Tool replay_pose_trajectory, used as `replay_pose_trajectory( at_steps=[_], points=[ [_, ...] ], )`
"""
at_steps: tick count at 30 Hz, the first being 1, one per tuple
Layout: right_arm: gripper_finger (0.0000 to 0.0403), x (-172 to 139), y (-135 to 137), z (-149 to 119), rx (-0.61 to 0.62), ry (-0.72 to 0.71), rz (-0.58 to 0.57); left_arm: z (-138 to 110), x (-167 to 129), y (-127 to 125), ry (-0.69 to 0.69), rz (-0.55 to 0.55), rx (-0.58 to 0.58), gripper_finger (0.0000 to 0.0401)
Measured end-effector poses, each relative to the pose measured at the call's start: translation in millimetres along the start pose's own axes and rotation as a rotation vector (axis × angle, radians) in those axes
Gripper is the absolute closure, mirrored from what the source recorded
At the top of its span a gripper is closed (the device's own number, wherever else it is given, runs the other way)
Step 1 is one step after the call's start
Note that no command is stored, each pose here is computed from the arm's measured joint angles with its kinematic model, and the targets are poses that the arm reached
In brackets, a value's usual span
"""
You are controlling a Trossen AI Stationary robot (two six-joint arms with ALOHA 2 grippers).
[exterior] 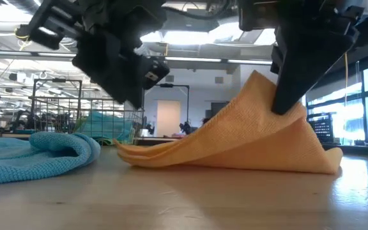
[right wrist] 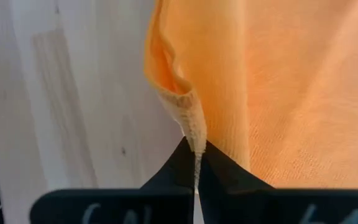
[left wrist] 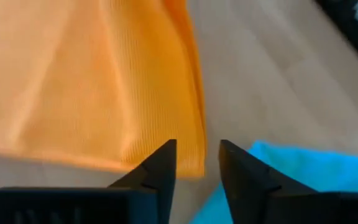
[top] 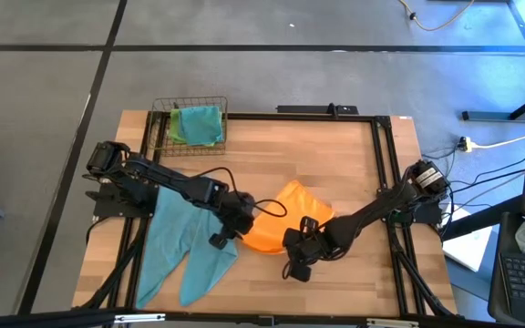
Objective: Fold microfiber towels
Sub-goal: Fold the orange microfiber cloth
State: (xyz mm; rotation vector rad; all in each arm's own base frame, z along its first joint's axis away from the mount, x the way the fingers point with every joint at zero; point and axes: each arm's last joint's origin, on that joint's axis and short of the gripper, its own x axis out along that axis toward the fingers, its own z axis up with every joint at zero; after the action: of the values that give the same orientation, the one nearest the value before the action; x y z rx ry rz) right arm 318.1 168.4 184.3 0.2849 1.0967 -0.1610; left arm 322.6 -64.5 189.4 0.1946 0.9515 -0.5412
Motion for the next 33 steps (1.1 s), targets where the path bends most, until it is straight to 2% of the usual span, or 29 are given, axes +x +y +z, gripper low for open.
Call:
replay_pose_trajectory(
  at_steps=[5, 9, 14, 22, 29, 33],
  points=[
    [0.04, 0.1, -1.8, 1.6, 0.021, -0.038, -0.041, 13.2, -0.8, 0.6, -0.145, -0.045, 0.001, 0.026],
    [0.04, 0.5, -4.7, 3.8, 0.06, -0.066, -0.074, 16.5, 0.6, 0.3, -0.178, -0.05, 0.003, 0.0252],
    [0.04, -3.1, -3.0, 9.1, 0.073, -0.12, -0.103, 13.1, 9.4, 2.4, -0.148, -0.046, -0.033, 0.0252],
    [0.04, -15.2, 4.5, 21.5, 0.01, -0.15, -0.095, 7.0, 28.6, 6.7, -0.108, -0.042, -0.099, 0.0249],
    [0.04, -23.1, 0.8, 24.0, 0.033, -0.179, -0.214, 8.5, 29.6, 5.3, -0.119, -0.047, -0.123, 0.0248],
    [0.0396, -23.8, 0.3, 24.6, 0.035, -0.192, -0.232, 9.0, 30.8, 2.4, -0.107, -0.006, -0.116, 0.0248]
  ],
)
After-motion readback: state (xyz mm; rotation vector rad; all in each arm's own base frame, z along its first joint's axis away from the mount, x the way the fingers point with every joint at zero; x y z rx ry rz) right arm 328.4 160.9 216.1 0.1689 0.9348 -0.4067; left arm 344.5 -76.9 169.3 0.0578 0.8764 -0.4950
